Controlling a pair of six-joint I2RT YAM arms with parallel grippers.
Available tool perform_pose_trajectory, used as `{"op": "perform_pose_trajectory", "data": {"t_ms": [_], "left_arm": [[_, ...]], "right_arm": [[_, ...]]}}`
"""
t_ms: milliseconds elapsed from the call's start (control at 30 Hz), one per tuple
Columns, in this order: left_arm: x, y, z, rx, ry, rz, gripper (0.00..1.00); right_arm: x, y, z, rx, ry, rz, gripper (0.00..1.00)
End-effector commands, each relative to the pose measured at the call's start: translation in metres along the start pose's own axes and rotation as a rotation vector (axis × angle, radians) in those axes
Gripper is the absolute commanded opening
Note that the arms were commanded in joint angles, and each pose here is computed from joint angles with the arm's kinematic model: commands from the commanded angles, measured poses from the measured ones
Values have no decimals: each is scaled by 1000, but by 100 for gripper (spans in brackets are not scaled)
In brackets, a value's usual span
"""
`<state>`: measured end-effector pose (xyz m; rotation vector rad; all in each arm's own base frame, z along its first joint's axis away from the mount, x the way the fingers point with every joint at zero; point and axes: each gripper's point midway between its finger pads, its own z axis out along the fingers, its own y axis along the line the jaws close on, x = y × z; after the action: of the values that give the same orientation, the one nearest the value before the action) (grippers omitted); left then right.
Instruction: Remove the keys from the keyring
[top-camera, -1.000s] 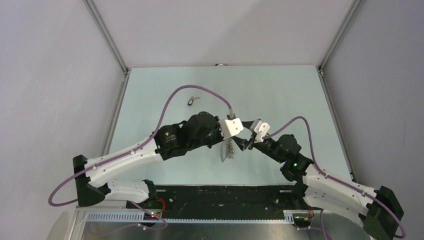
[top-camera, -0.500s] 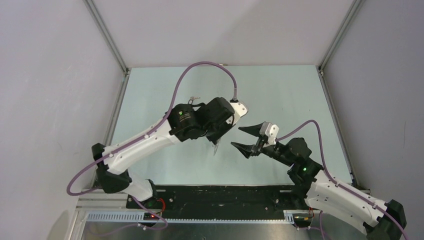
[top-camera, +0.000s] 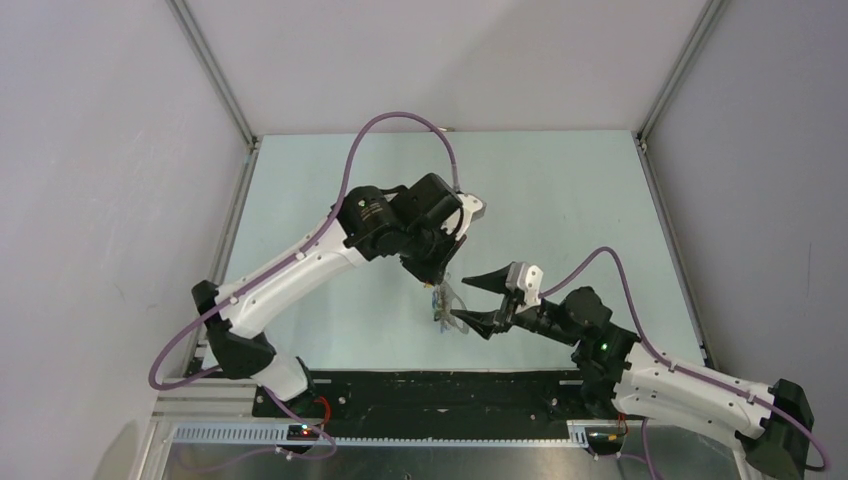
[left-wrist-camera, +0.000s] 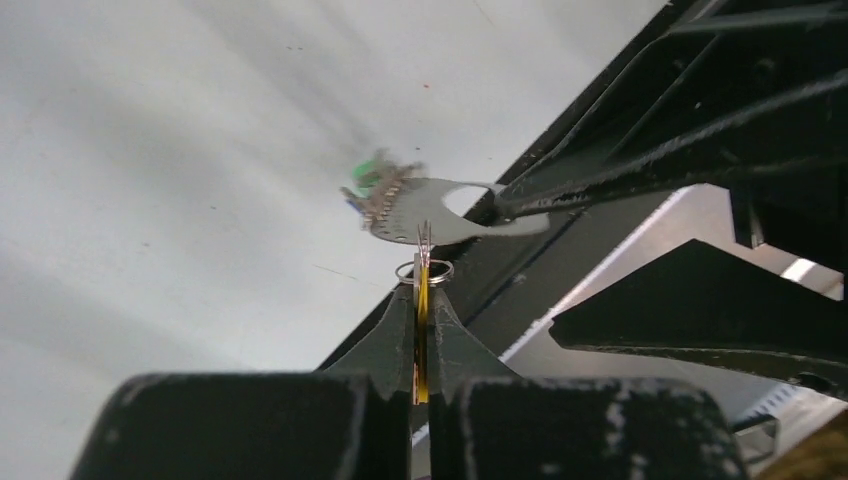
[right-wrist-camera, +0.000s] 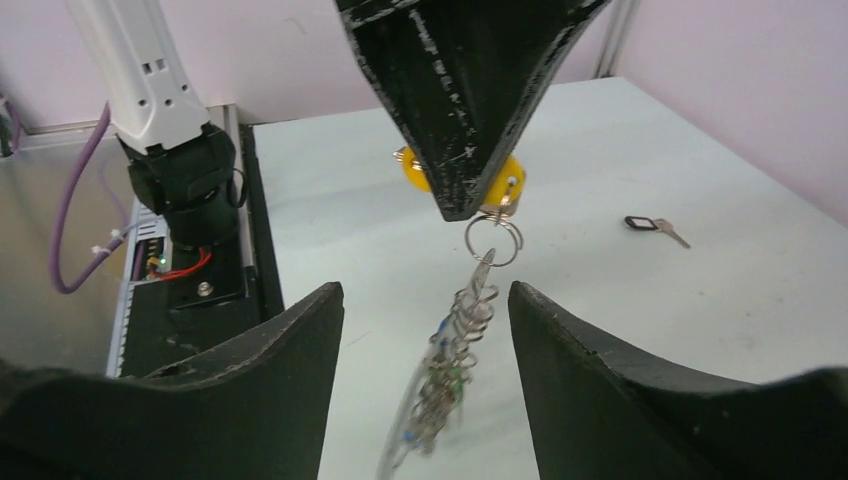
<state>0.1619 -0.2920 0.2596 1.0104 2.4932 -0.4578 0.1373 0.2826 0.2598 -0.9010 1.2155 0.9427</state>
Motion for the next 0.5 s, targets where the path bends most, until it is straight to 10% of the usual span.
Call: {"op": "perform_pose_trajectory", "data": {"t_ms": [0,467], "left_arm": [[-5,-19,-21,132,-36,-74,0],[0,-34,-31,255,-41,-121,0]], "right_arm": [[-23,9,-1,-9,-82,-17,64],[-24,17,6,0,-58,-83,36]]}}
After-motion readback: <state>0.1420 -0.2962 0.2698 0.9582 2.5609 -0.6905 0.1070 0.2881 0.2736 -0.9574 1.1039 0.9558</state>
